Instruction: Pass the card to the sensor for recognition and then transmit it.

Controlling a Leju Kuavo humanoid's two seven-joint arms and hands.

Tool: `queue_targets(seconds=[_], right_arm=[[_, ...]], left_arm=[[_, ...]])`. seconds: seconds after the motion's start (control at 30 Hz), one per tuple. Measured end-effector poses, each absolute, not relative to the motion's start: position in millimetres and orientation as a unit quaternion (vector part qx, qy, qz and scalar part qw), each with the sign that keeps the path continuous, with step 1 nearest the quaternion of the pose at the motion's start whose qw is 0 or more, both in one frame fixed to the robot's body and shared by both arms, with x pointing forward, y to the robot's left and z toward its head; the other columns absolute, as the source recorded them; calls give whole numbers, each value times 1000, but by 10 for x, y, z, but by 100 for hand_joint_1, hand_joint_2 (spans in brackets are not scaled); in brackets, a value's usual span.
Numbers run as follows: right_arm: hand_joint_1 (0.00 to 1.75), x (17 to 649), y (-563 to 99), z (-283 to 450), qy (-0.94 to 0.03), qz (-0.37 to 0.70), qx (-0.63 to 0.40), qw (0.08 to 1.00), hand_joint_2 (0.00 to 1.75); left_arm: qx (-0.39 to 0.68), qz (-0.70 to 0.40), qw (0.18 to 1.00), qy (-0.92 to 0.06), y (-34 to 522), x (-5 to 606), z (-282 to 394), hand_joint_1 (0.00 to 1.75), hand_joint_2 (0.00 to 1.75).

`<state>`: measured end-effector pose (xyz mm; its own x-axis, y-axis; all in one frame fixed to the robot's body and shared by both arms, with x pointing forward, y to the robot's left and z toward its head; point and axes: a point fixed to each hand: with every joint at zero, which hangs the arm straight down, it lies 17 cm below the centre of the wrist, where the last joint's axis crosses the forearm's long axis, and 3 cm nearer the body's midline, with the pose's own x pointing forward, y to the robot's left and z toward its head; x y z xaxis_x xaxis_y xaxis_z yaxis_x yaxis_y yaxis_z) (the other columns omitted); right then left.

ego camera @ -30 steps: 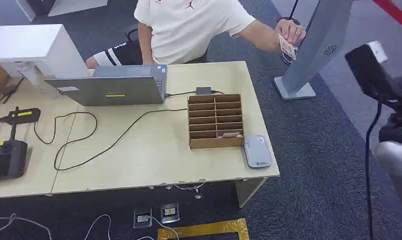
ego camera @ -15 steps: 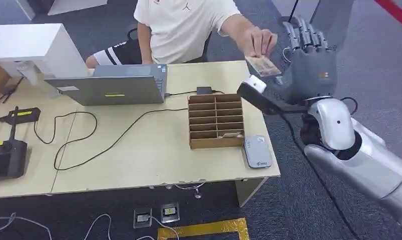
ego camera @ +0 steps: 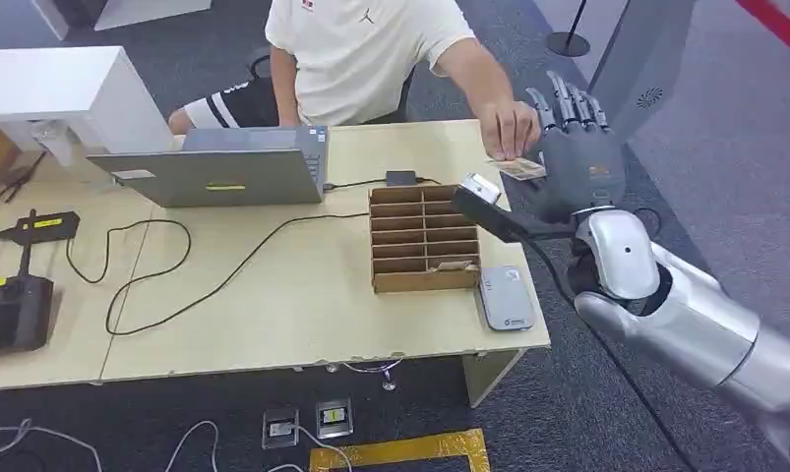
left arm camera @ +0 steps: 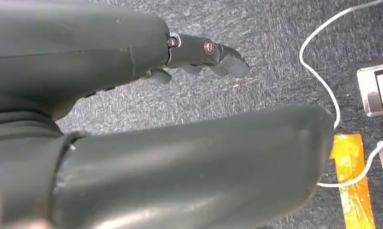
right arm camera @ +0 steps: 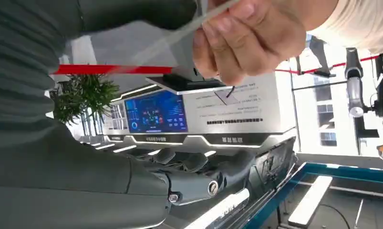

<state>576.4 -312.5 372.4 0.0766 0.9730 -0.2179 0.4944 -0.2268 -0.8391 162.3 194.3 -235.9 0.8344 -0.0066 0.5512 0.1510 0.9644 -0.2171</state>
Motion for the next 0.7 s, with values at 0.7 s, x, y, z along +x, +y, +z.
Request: queue_targets(seconds=[0.7], right_arm=[[175, 5805, -3082, 3487, -541, 421, -657, 312, 175]], left_arm=[[-127, -42, 951, -279, 1943, 1598, -2372, 0, 0]])
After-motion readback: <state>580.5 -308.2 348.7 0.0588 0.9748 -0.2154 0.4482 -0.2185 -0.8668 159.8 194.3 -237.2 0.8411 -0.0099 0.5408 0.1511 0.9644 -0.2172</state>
